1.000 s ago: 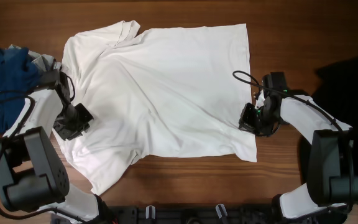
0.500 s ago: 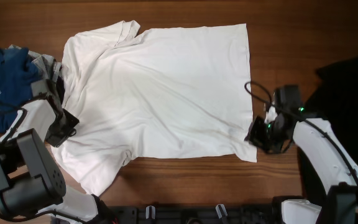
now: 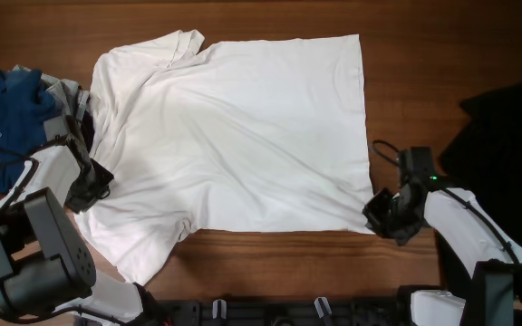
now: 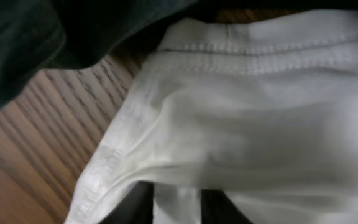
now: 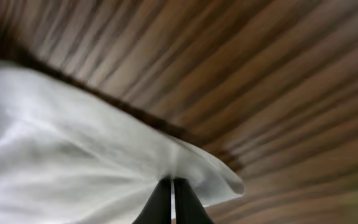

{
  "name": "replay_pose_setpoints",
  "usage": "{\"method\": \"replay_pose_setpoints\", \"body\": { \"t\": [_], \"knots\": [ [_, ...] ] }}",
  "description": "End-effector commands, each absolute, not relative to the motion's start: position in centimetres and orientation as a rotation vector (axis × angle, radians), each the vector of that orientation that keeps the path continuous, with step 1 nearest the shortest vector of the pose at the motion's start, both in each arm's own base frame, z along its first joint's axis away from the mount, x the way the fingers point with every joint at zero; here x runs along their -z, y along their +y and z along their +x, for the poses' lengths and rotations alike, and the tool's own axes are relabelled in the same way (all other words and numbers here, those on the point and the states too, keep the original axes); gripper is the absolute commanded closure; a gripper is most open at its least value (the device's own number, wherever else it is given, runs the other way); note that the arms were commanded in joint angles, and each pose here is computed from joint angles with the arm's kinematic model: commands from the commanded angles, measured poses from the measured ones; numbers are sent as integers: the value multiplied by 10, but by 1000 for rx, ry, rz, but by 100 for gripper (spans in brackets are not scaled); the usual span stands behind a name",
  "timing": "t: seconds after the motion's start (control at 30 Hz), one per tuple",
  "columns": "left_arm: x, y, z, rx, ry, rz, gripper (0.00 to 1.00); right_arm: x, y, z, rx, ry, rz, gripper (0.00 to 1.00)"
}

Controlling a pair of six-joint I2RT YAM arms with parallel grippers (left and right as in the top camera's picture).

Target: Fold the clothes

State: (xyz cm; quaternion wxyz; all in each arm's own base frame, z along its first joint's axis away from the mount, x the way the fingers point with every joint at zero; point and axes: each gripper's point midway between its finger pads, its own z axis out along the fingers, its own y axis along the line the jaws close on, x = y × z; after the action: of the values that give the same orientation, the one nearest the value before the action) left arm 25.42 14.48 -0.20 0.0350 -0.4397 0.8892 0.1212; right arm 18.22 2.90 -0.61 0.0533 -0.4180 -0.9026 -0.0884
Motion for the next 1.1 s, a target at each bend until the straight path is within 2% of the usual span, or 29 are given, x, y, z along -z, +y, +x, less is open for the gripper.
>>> {"method": "replay_pose_setpoints", "body": {
  "t": [0.0, 0.1, 0.2, 0.27, 0.33, 0.4, 0.43, 0.53, 0.57, 0.7, 0.8, 0.93, 1.07],
  "knots": [
    [10, 138, 252, -328, 2753, -1355, 67, -1, -27, 186, -44, -2765, -1437, 96],
    [10, 138, 252, -329, 2753, -1355, 60, -9, -43, 192, -39, -2772, -1451, 96],
    [10, 137, 252, -322, 2758, -1356, 53, -17, -33, 212, 127, -2897, -1267, 92],
    [11, 130, 254, -259, 2771, -1353, 52, -44, -5, 257, 507, -3174, -838, 83],
    [12, 124, 256, -200, 2807, -1304, 51, -74, 22, 285, 841, -3282, -600, 76],
    [12, 123, 255, -200, 2815, -1296, 50, -79, 28, 292, 937, -3265, -632, 84],
    [12, 123, 255, -201, 2816, -1297, 50, -77, 30, 292, 934, -3263, -620, 89],
    [12, 123, 255, -200, 2816, -1296, 47, -55, 32, 291, 818, -3226, -634, 90],
    [12, 123, 256, -200, 2814, -1296, 47, -34, 34, 289, 752, -3188, -655, 90],
    [12, 124, 256, -200, 2813, -1295, 47, -1, 41, 288, 745, -3107, -666, 96],
    [12, 123, 256, -200, 2813, -1295, 45, 25, 13, 272, 431, -3028, -889, 96],
    [12, 123, 256, -199, 2813, -1295, 40, 28, -29, 261, 100, -2975, -1137, 96],
    [13, 120, 260, -157, 2808, -1292, 36, 14, -41, 278, 102, -3012, -1189, 96]
  ]
}}
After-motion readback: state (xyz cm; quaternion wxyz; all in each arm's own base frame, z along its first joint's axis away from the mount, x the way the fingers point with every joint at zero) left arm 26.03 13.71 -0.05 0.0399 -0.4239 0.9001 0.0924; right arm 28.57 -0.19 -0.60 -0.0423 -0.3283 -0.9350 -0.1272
